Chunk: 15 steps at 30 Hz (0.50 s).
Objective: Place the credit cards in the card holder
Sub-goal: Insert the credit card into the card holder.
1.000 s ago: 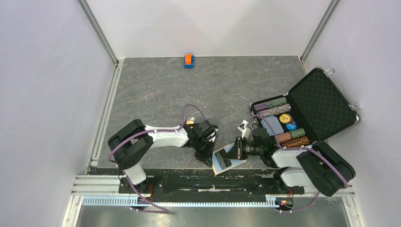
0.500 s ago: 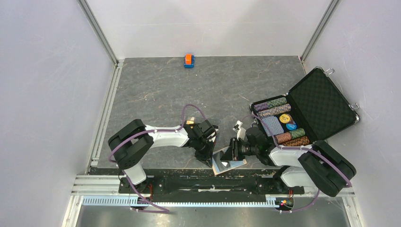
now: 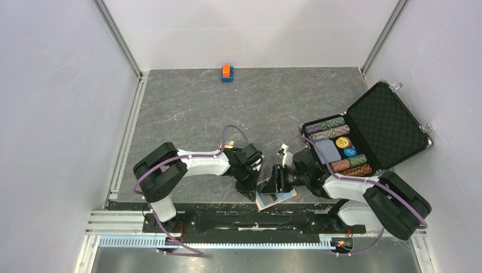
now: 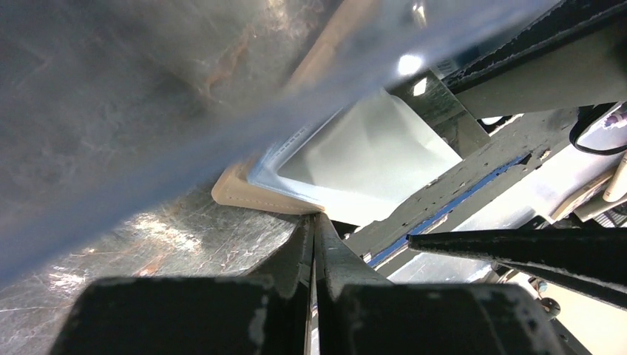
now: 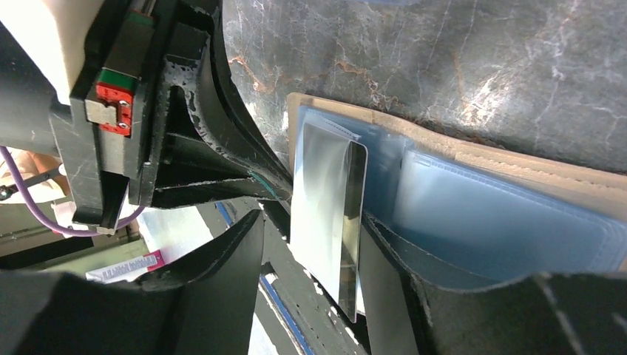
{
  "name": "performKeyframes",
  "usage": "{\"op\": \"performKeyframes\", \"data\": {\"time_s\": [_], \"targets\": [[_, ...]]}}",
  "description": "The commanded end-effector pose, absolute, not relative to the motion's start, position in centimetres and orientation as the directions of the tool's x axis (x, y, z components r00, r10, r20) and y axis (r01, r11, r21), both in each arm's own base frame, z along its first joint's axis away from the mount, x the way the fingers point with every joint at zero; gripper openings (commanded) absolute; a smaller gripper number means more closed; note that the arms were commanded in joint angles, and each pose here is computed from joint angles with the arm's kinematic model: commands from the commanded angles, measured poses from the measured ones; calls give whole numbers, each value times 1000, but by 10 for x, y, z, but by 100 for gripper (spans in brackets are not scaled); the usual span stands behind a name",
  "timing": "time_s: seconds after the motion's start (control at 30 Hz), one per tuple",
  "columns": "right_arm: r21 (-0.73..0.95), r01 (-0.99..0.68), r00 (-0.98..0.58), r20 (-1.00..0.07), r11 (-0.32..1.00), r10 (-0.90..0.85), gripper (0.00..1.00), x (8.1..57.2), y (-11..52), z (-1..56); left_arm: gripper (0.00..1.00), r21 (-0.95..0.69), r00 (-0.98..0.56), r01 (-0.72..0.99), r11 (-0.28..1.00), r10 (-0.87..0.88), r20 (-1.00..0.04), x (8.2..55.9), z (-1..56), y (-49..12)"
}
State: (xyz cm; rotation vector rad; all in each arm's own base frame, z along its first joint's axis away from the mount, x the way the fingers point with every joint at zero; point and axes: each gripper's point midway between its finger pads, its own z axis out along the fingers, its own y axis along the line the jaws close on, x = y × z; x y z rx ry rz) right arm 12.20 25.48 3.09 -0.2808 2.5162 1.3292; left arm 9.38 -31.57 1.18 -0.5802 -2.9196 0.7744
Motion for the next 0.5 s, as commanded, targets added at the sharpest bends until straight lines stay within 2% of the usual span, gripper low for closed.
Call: {"op": "performKeyframes", "data": {"time_s": [0.0, 0.13, 0.23, 0.37, 0.47], "targets": [[760, -283, -950, -305, 586, -63, 49, 117, 254, 22, 4, -480, -920, 378, 792, 378, -102, 110, 12, -331], [759, -279, -954, -287, 588, -81, 35, 112, 255, 19, 4, -490, -921, 379, 785, 373, -116, 112, 18, -336], [755, -280, -955, -282, 593, -91, 29, 111, 255, 17, 4, -500, -921, 381, 778, 365, -133, 115, 24, -340], [720, -309, -945, -308, 622, -114, 26, 115, 252, 17, 5, -497, -921, 388, 777, 353, -167, 120, 34, -341], [671, -330, -935, -327, 663, -134, 32, 122, 247, 16, 13, -489, -920, 392, 779, 335, -204, 126, 44, -339]]}}
